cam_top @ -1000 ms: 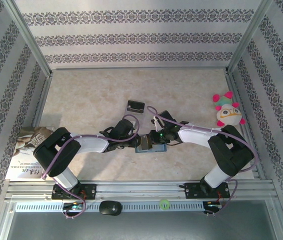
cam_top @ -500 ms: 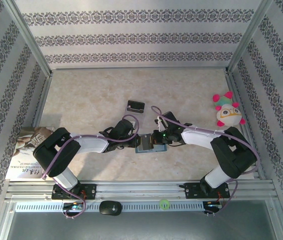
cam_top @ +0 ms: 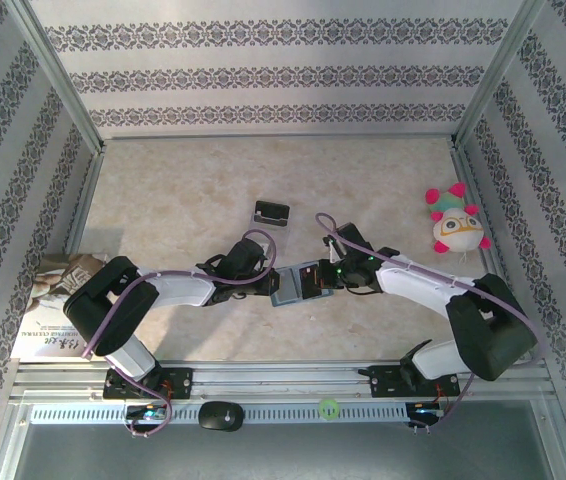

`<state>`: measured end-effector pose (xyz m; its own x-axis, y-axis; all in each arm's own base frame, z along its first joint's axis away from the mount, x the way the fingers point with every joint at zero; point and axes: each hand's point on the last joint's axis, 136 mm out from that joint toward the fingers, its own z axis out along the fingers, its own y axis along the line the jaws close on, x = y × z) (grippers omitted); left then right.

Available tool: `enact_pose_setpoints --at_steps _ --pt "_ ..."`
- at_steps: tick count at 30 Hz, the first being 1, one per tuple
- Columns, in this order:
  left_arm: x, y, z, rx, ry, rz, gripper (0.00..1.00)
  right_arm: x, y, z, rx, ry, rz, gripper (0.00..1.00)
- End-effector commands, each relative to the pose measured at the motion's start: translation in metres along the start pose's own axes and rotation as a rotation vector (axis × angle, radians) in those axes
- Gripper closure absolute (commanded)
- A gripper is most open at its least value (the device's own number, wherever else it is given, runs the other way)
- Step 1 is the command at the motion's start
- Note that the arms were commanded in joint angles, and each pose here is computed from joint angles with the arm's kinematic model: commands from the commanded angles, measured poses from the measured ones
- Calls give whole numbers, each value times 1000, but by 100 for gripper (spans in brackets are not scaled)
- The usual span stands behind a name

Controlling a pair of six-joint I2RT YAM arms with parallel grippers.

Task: Take the credit cards out of the card holder

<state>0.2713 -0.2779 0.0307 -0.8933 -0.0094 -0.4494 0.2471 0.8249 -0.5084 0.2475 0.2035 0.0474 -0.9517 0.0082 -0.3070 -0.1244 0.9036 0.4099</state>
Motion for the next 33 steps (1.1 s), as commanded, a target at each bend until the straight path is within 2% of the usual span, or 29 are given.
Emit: enact_pose_setpoints --at_steps 1,5,11,21,25,29,33 --pt "7 20 -2 -57 25 -2 87 -1 -1 -9 85 3 -64 100" --pt "5 19 -2 -52 19 1 86 -2 9 -10 144 8 -138 100" --pt "3 17 -3 -41 12 0 84 1 27 0 148 32 -186 99" --pt "2 15 -3 -32 8 -4 83 7 37 15 88 57 -169 83" --pt "2 15 -3 -31 8 -5 84 6 42 14 59 51 -164 82" --pt "1 14 -4 -29 4 -7 83 2 38 11 71 37 -157 87" --pt "-2 11 -7 -20 -3 -4 81 -6 33 -1 93 10 -174 99"
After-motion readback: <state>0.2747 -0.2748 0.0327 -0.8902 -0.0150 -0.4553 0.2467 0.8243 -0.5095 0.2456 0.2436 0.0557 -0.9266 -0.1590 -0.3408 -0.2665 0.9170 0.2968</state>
